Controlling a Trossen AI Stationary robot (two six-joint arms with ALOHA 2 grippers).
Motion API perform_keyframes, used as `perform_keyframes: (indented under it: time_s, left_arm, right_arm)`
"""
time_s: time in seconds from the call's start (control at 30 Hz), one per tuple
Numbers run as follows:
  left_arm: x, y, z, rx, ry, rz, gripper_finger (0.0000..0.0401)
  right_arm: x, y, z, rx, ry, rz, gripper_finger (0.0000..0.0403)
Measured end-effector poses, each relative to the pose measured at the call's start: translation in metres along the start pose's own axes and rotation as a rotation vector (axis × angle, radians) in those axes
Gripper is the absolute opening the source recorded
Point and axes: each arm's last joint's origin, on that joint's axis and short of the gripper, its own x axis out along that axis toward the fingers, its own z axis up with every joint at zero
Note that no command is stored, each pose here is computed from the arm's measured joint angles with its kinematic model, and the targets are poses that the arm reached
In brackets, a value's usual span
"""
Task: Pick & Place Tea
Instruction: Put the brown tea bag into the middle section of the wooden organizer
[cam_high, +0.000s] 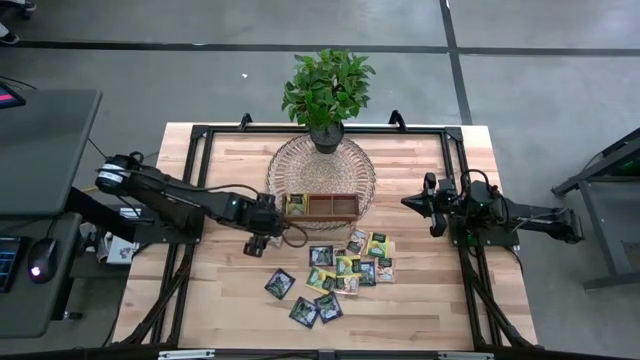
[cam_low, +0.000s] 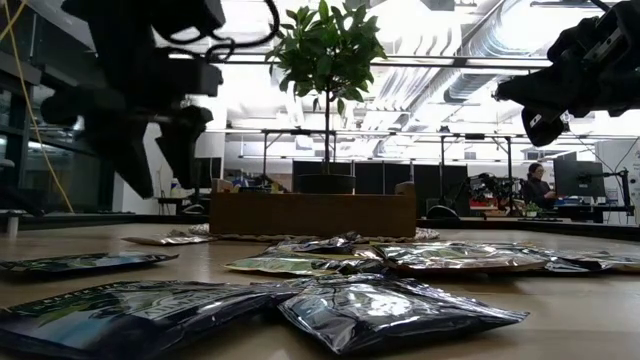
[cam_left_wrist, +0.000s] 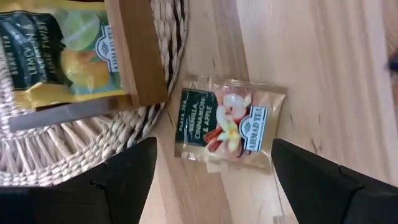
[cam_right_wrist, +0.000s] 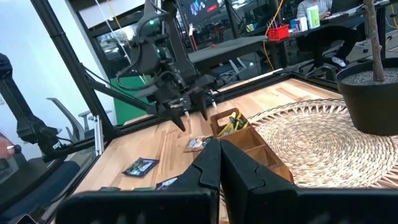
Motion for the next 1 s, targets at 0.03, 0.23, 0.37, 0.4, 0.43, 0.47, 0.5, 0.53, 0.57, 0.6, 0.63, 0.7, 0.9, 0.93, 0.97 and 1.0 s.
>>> perform_keyframes:
  time_s: [0.03, 0.23, 0.37, 0.4, 0.43, 0.47, 0.5, 0.53, 0.57, 0.6, 0.63, 0.7, 0.9, 0.93, 0.97, 1.0]
  left_arm:
    - [0.002, 0.0, -0.001, 0.001, 0.003, 0.002, 0.0312]
    - [0.016, -0.003, -0.008, 0.008, 0.022, 0.006, 0.0312]
    - [0.023, -0.001, -0.015, 0.01, 0.039, 0.005, 0.0312]
    - [0.024, 0.001, -0.015, 0.009, 0.037, 0.012, 0.0312]
    - [0.024, 0.002, -0.015, 0.003, 0.036, 0.017, 0.0312]
    - [0.024, 0.004, -0.016, 0.0, 0.039, 0.018, 0.0312]
    - [0.024, 0.004, -0.016, 0.001, 0.041, 0.015, 0.0312]
    - [0.025, 0.006, -0.016, -0.006, 0.042, 0.014, 0.0312]
    - [0.025, 0.008, -0.016, -0.009, 0.043, 0.013, 0.0312]
    - [0.026, 0.01, -0.017, -0.007, 0.044, 0.007, 0.0312]
    - [0.026, 0.011, -0.017, -0.006, 0.045, 0.003, 0.0312]
    - [0.027, 0.014, -0.017, -0.013, 0.046, 0.006, 0.0312]
    - [0.031, 0.021, -0.017, -0.03, 0.04, -0.015, 0.0312]
    - [0.033, 0.021, -0.017, -0.029, 0.048, -0.016, 0.0312]
    - [0.035, 0.02, -0.018, -0.027, 0.06, -0.018, 0.0312]
    - [0.037, 0.02, -0.018, -0.027, 0.068, -0.019, 0.0312]
  right_arm:
    - [0.0, 0.0, 0.0, 0.001, 0.0, 0.0, 0.0]
    - [0.0, 0.0, 0.0, 0.001, 0.0, 0.0, 0.0]
    - [0.0, 0.0, 0.0, -0.001, 0.0, 0.0, 0.0]
    - [0.0, 0.0, 0.0, -0.001, 0.0, 0.0, 0.0]
    - [0.0, 0.0, 0.0, -0.001, 0.003, -0.001, 0.0]
    - [0.0, 0.0, 0.0, -0.001, 0.003, -0.001, 0.0]
    - [0.0, 0.0, 0.0, -0.001, 0.003, -0.001, 0.0]
    - [0.0, 0.0, 0.0, -0.001, 0.004, -0.002, 0.0]
    - [0.0, 0.0, 0.0, 0.0, 0.005, -0.002, 0.0]
    - [0.0, 0.0, 0.0, 0.0, 0.005, -0.002, 0.0]
    - [0.0, 0.0, 0.0, 0.0, 0.005, -0.002, 0.0]
    - [0.0, 0.0, 0.0, 0.0, 0.005, -0.002, 0.0]
    - [0.0, 0.0, 0.0, -0.001, 0.005, -0.002, 0.0]
    - [0.0, 0.0, 0.0, -0.001, 0.005, -0.002, 0.0]
    - [0.0, 0.0, 0.0, 0.0, 0.005, -0.002, 0.0]
    - [0.0, 0.0, 0.0, -0.001, 0.005, -0.002, 0.0]
